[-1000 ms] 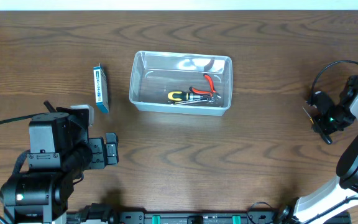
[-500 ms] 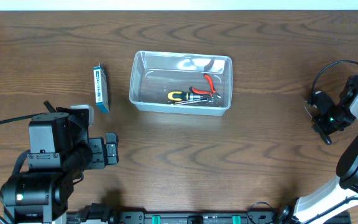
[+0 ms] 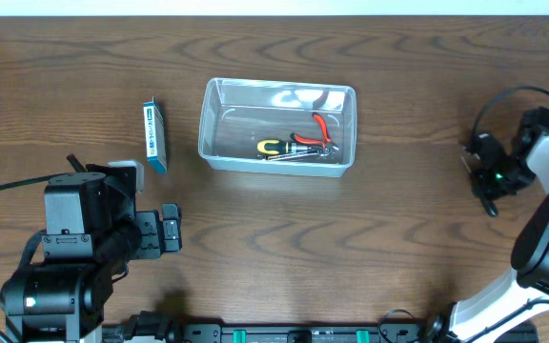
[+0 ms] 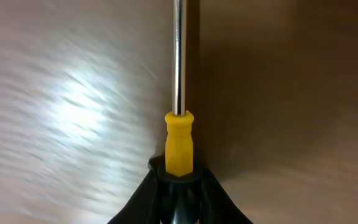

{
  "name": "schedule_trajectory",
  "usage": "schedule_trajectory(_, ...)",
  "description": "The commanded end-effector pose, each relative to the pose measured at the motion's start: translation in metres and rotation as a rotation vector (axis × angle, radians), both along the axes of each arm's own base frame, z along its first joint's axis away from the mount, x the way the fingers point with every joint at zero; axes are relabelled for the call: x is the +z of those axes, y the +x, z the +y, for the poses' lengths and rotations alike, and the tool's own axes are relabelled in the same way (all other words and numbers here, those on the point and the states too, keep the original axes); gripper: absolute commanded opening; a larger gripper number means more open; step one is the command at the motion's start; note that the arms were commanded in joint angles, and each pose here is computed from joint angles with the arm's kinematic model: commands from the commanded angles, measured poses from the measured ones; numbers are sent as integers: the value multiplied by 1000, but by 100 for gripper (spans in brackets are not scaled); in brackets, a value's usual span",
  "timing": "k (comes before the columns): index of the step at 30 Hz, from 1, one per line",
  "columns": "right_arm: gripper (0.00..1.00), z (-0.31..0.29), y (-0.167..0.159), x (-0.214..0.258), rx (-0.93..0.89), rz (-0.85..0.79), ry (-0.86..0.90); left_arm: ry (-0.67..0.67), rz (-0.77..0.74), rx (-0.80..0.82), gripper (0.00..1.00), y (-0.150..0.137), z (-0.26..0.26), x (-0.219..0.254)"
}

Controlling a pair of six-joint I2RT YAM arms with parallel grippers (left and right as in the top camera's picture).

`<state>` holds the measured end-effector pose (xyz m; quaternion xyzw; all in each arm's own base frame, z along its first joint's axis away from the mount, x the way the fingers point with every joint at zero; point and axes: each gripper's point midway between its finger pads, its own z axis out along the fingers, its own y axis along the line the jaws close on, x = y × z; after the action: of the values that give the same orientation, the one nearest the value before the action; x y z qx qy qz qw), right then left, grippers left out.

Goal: Pack container
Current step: 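Lower the right gripper and close on the yellow screwdriver handle, then carry the screwdriver into the container and open the right gripper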

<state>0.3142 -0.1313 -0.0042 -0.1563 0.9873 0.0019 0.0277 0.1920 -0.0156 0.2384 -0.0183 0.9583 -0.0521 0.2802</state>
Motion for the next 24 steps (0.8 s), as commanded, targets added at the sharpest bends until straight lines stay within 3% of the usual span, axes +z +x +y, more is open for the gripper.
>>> schedule_trajectory(1, 1, 28, 21, 7, -59, -32, 73, 2, -4, -10, 98, 0, -1, 2)
schedule_trajectory(6, 1, 48, 55, 58, -115, -111, 72, 1, -4, -9, 98, 0, -1, 2)
schedule_trajectory(13, 1, 111, 90, 159, 56, -244, 82, 1, -4, -9, 98, 0, -1, 2)
schedule_trajectory(17, 1, 179, 97, 218, 240, -327, 97, 1, -4, -9, 98, 0, -1, 2)
schedule_trajectory(24, 1, 324, 83, 282, 842, -547, 89, 1, -1, -9, 98, -1, -1, 2)
